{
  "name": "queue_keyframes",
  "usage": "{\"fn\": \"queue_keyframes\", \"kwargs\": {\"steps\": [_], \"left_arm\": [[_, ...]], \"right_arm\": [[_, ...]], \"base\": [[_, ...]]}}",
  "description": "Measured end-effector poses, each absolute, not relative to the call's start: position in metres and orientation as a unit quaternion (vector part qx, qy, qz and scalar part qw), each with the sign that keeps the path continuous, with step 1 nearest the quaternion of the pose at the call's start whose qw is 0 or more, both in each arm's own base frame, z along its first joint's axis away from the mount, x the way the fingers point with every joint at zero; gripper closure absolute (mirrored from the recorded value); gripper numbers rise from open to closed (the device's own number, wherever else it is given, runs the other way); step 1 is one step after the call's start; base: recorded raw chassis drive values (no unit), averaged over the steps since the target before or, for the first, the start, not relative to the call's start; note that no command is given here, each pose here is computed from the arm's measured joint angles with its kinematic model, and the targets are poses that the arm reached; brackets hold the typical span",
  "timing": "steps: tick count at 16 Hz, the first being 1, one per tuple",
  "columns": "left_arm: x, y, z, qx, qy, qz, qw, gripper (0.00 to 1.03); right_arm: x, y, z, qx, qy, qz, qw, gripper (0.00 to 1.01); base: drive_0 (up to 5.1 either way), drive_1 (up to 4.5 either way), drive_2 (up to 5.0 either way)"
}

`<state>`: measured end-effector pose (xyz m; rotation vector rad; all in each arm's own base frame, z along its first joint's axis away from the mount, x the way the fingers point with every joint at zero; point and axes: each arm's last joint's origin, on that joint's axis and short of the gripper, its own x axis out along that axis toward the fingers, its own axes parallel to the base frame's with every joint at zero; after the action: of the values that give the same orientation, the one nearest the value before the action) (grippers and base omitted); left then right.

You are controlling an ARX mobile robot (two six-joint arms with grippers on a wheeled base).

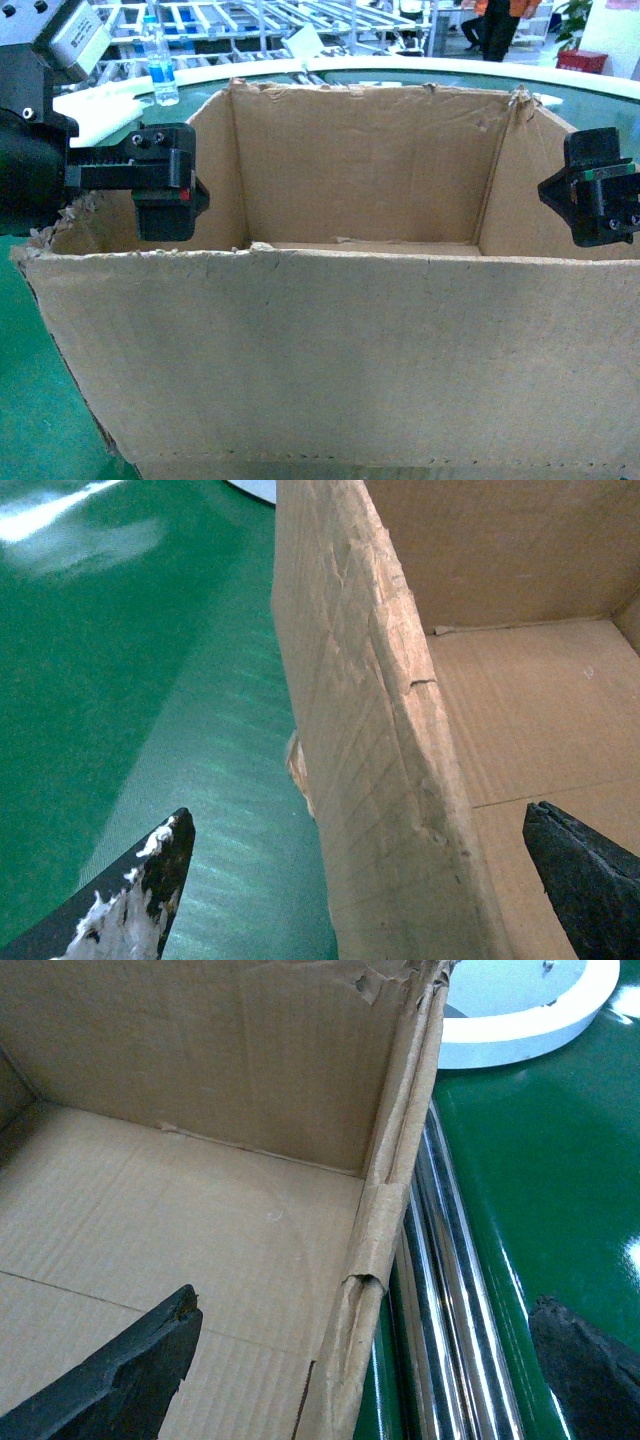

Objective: Sort boxes to right shelf from conveyor

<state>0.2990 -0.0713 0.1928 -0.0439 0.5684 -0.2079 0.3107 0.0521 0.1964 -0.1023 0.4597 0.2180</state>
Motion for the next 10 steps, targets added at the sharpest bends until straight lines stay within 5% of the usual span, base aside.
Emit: {"fn": "queue_keyframes", "kwargs": {"steps": [1,8,10], "left_arm": [[0.2970,-0.0770,0.1925,-0.019,0.297,-0.105,0.949,0.06],[0.2962,-0.0826,0.1935,-0.002,0.297,-0.087,0.951,0.82],[0.2964,-0.0841,0.1942,-0.014,0.297,-0.088,0.951,1.00]], "right_arm": [[0.3104,0.0502,0.1929,-0.046,0.225,0.104,0.968,0.12],[0.3120,0.0538,0.1907,-0.044,0.223,0.109,0.968,0.88],[0.3128,0.0549,0.1917,-0.031,0.219,0.107,0.969,0.97]], "base": [[0.0,0.00,0.0],[0.0,0.00,0.0],[0.0,0.00,0.0]]}}
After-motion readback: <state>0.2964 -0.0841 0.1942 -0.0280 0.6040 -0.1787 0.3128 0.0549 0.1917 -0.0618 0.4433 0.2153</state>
